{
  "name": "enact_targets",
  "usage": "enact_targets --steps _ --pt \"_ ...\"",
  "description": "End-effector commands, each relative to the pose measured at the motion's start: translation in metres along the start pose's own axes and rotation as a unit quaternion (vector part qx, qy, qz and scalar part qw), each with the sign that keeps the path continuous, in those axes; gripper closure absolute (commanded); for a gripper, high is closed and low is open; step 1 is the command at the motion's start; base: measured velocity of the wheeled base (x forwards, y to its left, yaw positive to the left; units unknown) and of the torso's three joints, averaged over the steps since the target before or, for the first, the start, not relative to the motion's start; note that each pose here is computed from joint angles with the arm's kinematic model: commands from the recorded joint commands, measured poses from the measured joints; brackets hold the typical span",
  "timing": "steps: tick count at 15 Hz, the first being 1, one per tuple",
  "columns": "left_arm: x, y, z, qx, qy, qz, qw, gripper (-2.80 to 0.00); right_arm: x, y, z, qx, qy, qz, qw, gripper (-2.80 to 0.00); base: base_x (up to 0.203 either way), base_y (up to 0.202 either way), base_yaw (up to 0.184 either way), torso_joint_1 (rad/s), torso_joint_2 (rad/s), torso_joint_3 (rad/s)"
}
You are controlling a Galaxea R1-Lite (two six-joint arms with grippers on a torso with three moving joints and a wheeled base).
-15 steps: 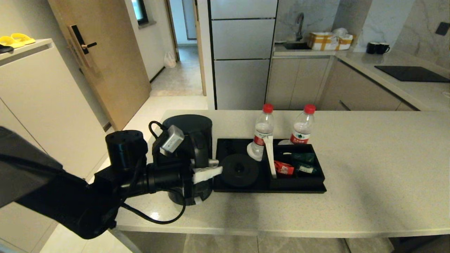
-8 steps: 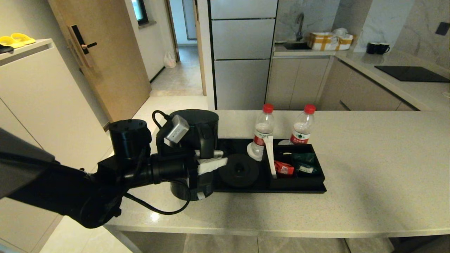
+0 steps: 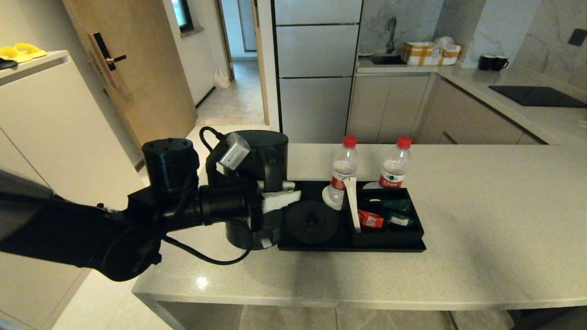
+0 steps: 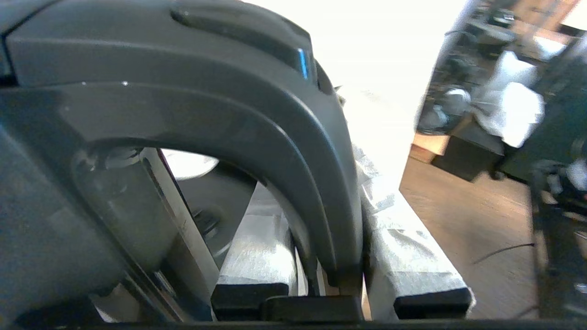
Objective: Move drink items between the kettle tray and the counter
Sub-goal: Return the kettle to its original position
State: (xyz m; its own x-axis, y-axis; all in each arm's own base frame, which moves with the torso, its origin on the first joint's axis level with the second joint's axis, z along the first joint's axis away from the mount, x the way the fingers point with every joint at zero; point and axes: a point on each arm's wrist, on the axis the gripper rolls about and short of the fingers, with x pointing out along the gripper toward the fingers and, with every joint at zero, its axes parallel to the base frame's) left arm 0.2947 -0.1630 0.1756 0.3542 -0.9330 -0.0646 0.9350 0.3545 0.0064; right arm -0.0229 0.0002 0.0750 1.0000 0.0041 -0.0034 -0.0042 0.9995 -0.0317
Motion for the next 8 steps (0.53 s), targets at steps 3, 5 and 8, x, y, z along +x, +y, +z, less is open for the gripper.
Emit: enact_targets --steps 3,5,8 --pt "0.031 -0.006 0.002 0.006 0.004 -0.039 0.9992 0.0 0.0 0.0 0.0 0.0 0.0 0.0 1.0 0.0 0.0 0.0 0.0 0.0 0.0 0.0" --pt "0.04 -0.006 0.0 0.007 0.014 -0.047 0.9988 0.0 0.0 0.0 0.0 0.0 -0.001 0.0 1.0 0.0 0.0 0.0 0.0 0.0 0.0 0.0" --pt "0.059 0.005 0.001 0.016 0.016 -0.052 0.9984 0.0 0.0 0.0 0.0 0.0 0.0 0.0 1.0 0.0 0.0 0.0 0.0 0.0 0.0 0.0"
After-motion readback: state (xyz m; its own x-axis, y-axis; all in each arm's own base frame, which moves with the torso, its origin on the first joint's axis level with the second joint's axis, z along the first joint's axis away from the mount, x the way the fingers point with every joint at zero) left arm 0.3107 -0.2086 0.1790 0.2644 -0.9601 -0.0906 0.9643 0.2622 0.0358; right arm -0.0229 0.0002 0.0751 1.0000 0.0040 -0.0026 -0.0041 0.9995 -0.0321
